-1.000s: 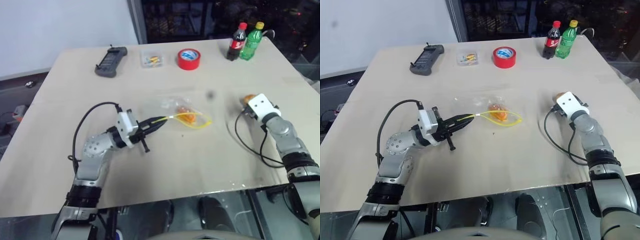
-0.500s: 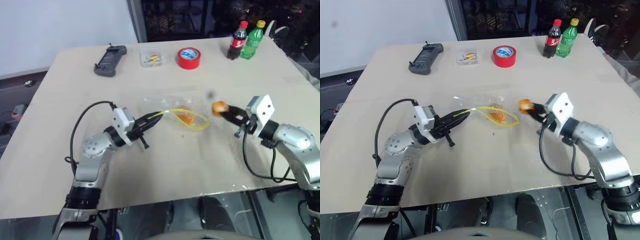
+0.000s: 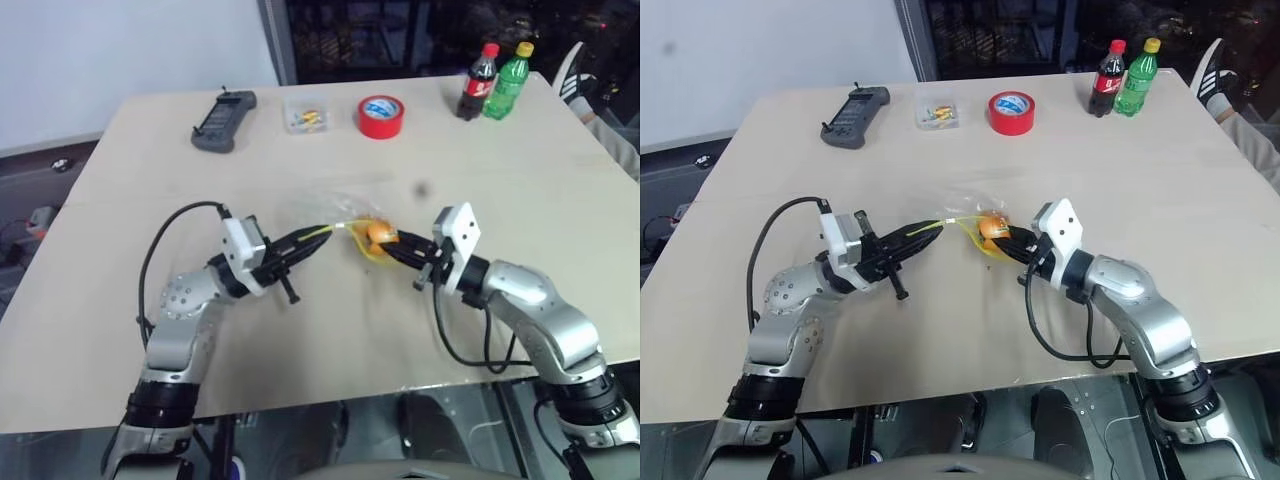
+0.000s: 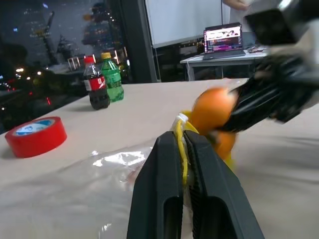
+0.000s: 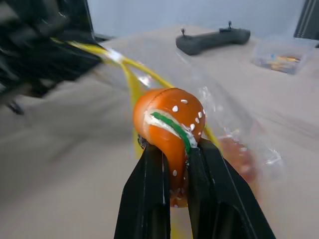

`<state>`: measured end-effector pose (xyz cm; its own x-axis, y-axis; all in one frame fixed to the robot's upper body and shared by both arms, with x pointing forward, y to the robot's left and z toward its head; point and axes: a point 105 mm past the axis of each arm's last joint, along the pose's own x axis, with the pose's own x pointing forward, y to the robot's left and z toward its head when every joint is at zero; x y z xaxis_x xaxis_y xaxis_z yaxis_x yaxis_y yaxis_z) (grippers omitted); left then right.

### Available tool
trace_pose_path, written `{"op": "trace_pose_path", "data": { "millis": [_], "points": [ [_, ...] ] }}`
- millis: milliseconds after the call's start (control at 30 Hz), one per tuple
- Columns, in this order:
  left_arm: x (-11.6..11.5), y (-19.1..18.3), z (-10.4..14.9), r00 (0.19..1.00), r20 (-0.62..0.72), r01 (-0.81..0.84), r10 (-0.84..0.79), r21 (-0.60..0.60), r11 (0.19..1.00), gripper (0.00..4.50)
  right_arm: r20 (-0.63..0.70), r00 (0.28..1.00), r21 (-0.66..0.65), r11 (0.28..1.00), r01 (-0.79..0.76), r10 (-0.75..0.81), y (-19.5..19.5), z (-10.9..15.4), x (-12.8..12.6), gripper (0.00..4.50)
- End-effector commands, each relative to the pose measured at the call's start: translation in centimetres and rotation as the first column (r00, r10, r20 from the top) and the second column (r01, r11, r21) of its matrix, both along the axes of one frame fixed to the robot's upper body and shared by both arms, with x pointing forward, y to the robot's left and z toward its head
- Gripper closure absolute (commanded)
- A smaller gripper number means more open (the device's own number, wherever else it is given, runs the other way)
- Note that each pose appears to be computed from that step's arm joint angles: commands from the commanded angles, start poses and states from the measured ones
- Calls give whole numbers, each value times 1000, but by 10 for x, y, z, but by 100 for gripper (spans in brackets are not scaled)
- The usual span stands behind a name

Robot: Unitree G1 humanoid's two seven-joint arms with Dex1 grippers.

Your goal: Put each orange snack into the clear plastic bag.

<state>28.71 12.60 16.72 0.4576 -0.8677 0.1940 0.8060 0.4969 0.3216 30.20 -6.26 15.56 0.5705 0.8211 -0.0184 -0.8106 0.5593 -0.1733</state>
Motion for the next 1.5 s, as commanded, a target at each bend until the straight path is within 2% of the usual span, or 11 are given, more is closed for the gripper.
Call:
{"op": "trace_pose_path", "data": {
  "millis": [33,267,433,633,667,900,1067,1233,1300,1400,1500],
  "points": [
    [-8,0,11,999,39,17,-17,-8,1000,450,85,995,-13,999,47,-46,4,9,10,445],
    [-12,0,3,1000,14,24,-24,14,1000,450,168,980,-54,992,118,-107,13,8,23,445],
    [-10,0,1,1000,7,7,-7,14,1000,450,213,977,-170,985,27,10,40,-5,17,445],
    [-6,4,-2,999,-12,-30,30,-14,999,450,239,969,-222,975,-8,63,53,-1,20,156],
    [-5,6,-1,999,-18,-42,41,-25,999,450,252,966,-223,975,1,57,49,3,21,130],
    [5,18,1,993,-55,-110,106,-73,991,450,311,949,-243,970,24,55,10,25,5,130],
    [12,25,4,991,-66,-125,119,-88,988,450,297,953,-296,955,35,57,-14,22,-6,130],
    [12,21,5,993,-70,-100,93,-99,990,450,259,966,-299,952,72,8,-11,9,2,130],
    [12,20,5,993,-68,-100,94,-98,990,450,218,976,-289,956,39,26,-8,6,-1,130],
    [12,20,6,993,-66,-100,94,-100,990,450,50,997,-235,971,-52,65,-4,-4,-16,130],
    [11,19,6,994,-64,-98,92,-95,991,450,-54,998,-224,974,-44,32,-3,-23,-15,130]
  ]
}}
